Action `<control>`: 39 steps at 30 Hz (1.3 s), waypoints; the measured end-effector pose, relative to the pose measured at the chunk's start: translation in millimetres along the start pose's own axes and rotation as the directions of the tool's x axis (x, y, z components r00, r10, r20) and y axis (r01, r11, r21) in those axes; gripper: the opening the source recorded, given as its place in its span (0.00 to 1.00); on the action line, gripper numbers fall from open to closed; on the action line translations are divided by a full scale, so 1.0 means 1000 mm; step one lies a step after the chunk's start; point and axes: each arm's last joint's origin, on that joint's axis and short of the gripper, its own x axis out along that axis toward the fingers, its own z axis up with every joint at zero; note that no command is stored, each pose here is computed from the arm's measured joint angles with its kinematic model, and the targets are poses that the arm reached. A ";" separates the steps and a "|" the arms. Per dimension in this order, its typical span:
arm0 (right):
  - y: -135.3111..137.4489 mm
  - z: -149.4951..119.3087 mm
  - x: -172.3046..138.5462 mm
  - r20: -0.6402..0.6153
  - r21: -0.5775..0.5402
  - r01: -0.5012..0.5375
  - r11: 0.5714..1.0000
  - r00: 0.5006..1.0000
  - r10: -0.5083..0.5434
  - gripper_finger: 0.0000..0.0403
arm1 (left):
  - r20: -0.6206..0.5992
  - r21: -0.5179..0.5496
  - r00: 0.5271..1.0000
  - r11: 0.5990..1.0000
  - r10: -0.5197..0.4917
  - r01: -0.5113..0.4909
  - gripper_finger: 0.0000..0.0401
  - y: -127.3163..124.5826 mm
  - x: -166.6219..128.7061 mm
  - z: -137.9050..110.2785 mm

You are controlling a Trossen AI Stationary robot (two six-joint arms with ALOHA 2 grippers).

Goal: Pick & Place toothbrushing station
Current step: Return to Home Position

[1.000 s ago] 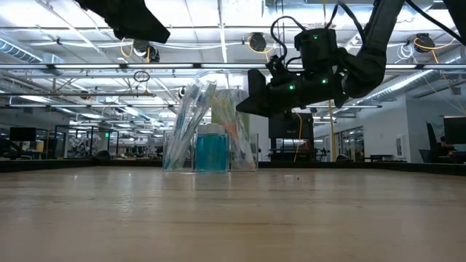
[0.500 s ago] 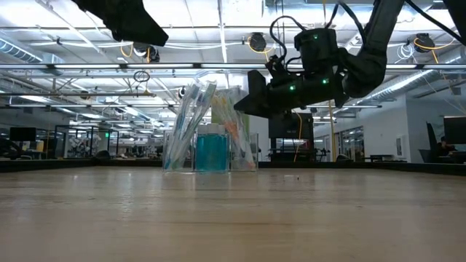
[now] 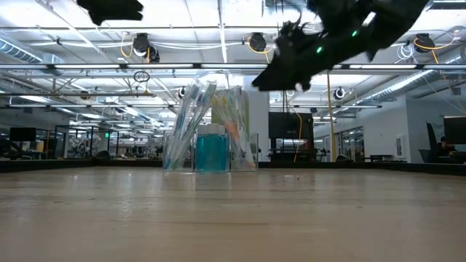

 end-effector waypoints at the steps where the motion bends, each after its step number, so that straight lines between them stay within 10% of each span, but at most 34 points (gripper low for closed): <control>1: 0.001 0.005 -0.009 -0.005 -0.012 -0.010 1.000 1.000 0.010 0.45 | 0.012 -0.005 1.000 1.000 -0.006 0.006 0.44 0.003 -0.006 0.000; 14: -0.005 0.023 -0.116 0.019 -0.230 -0.451 0.862 0.884 0.467 0.03 | 0.014 0.010 0.988 0.988 -0.154 0.153 0.44 0.029 -0.059 -0.029; 26: -0.027 -0.058 -0.159 0.285 -0.142 -0.526 0.839 0.790 0.543 0.01 | 0.171 0.127 0.931 0.945 -0.322 0.303 0.44 0.024 -0.056 -0.073; 39: -0.032 -0.072 -0.183 0.402 -0.243 -0.619 0.747 0.636 0.659 0.00 | 0.241 0.143 0.906 0.936 -0.347 0.321 0.44 0.019 -0.046 -0.110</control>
